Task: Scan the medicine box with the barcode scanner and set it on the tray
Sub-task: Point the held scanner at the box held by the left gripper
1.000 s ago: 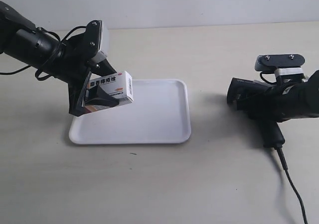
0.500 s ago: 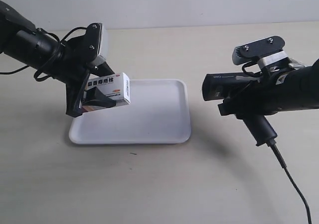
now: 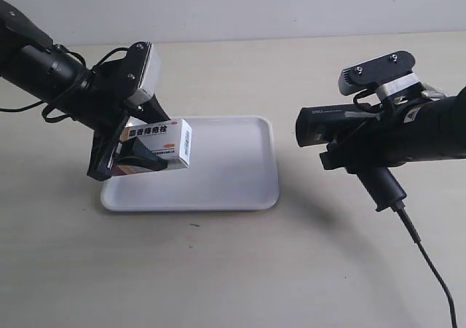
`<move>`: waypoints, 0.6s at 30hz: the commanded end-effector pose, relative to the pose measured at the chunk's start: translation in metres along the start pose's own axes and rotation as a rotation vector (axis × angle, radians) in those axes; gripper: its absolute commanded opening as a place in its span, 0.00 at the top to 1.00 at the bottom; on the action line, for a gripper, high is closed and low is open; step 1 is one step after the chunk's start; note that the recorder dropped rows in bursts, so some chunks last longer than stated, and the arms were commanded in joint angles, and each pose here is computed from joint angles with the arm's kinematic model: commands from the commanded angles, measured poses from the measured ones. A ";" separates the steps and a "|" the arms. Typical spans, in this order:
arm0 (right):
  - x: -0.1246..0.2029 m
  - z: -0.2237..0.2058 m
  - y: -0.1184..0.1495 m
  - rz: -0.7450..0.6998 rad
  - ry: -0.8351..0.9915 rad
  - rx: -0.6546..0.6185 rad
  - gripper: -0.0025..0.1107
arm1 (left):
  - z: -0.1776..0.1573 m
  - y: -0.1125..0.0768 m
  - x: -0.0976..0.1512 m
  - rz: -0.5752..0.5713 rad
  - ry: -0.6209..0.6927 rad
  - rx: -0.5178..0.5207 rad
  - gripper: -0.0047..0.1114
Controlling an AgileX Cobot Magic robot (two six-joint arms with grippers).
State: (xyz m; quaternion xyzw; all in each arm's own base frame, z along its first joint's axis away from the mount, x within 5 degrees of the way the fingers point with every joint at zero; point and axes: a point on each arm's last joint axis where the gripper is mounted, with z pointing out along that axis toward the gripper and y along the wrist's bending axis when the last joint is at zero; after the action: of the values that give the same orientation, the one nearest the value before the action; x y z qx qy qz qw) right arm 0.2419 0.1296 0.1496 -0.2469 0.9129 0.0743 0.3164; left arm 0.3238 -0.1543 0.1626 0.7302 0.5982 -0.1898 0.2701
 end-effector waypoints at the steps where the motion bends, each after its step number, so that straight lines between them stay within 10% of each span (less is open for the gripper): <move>1: -0.006 -0.003 0.000 -0.045 -0.039 0.007 0.98 | -0.002 0.001 -0.002 0.013 0.001 0.003 0.94; 18: 0.001 0.010 -0.043 0.206 -0.050 0.130 0.98 | 0.020 0.004 -0.039 -0.051 -0.046 -0.128 0.94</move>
State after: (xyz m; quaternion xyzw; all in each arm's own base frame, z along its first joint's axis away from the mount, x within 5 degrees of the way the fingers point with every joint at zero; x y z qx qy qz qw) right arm 0.2628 0.0972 0.1492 -0.1410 0.9259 0.0591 0.3455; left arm 0.3227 -0.1835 0.1677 0.6978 0.6176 -0.1869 0.3111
